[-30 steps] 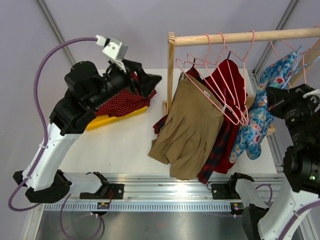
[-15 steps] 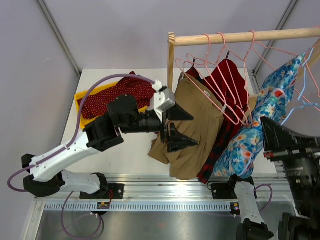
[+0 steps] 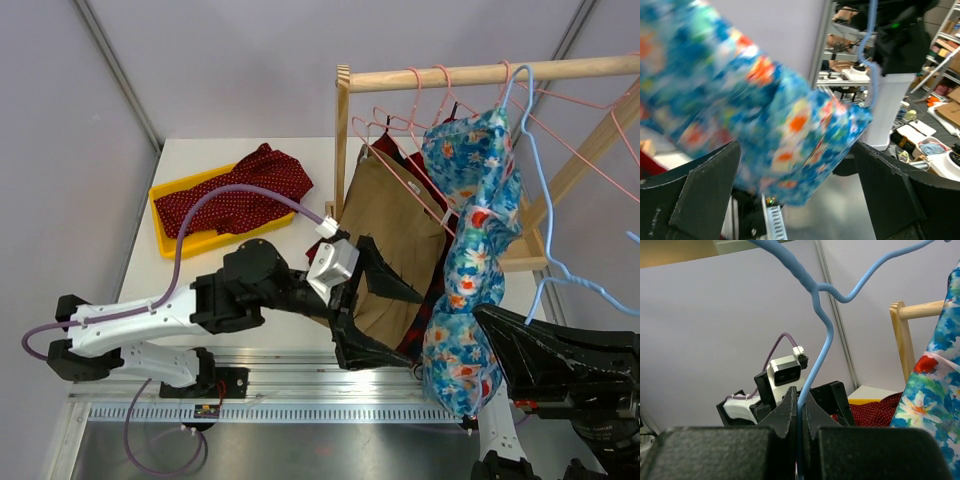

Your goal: Remove the skirt from the hanger

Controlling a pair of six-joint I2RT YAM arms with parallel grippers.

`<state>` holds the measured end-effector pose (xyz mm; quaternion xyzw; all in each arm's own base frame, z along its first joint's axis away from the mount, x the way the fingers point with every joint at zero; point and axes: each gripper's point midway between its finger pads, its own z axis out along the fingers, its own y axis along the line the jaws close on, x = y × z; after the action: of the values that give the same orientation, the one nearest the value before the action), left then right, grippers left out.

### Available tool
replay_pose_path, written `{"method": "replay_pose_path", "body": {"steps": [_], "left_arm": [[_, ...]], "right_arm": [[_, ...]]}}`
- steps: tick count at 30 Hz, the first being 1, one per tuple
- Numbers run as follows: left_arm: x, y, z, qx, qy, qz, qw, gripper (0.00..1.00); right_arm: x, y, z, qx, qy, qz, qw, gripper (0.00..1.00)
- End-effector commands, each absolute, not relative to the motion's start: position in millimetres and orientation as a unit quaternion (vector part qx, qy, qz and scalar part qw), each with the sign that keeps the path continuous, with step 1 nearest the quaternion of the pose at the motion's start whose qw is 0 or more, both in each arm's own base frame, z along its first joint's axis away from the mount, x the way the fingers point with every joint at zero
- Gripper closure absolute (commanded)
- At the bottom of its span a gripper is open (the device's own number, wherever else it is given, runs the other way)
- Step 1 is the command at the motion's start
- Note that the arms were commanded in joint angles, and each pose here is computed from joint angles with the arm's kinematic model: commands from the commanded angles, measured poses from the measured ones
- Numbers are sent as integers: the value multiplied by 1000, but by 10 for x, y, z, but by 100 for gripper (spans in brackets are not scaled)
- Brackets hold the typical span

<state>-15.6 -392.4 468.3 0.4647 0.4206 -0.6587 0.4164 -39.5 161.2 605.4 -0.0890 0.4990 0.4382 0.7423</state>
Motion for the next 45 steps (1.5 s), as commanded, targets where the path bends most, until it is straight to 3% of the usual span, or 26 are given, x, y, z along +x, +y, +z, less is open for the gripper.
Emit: {"method": "replay_pose_path", "body": {"steps": [1,8,11,12,16,22,32,34,40,45], "left_arm": [[-354,-4037,5021,458,362,-686,434,1],[-362,-4500,4945,441,399,-655,466,1],[-375,-4597,4915,437,402,-656,467,42],[-367,-4604,4909,436,404,-655,467,72],[-376,-4526,4889,434,417,-647,469,99],[-302,-4140,4561,426,463,-615,476,100],[292,-2796,3996,345,582,-520,522,100],[402,-2623,4106,328,586,-506,541,100],[1054,-2265,4260,272,651,-327,629,100],[1308,-1970,4854,242,620,-260,700,100]], "right_arm": [[-626,1734,6156,-141,468,455,744,100],[-685,1740,6164,-151,463,466,739,100],[-680,1718,6158,-150,464,465,739,100],[-690,1713,6157,-152,464,464,739,100],[-670,1680,6154,-151,464,456,744,100],[-594,1553,6187,-141,470,417,765,100],[-248,918,6307,-18,502,297,812,100],[-156,734,6304,17,504,273,820,100],[110,364,6036,85,556,194,804,100],[325,161,5707,131,603,147,773,100]]}}
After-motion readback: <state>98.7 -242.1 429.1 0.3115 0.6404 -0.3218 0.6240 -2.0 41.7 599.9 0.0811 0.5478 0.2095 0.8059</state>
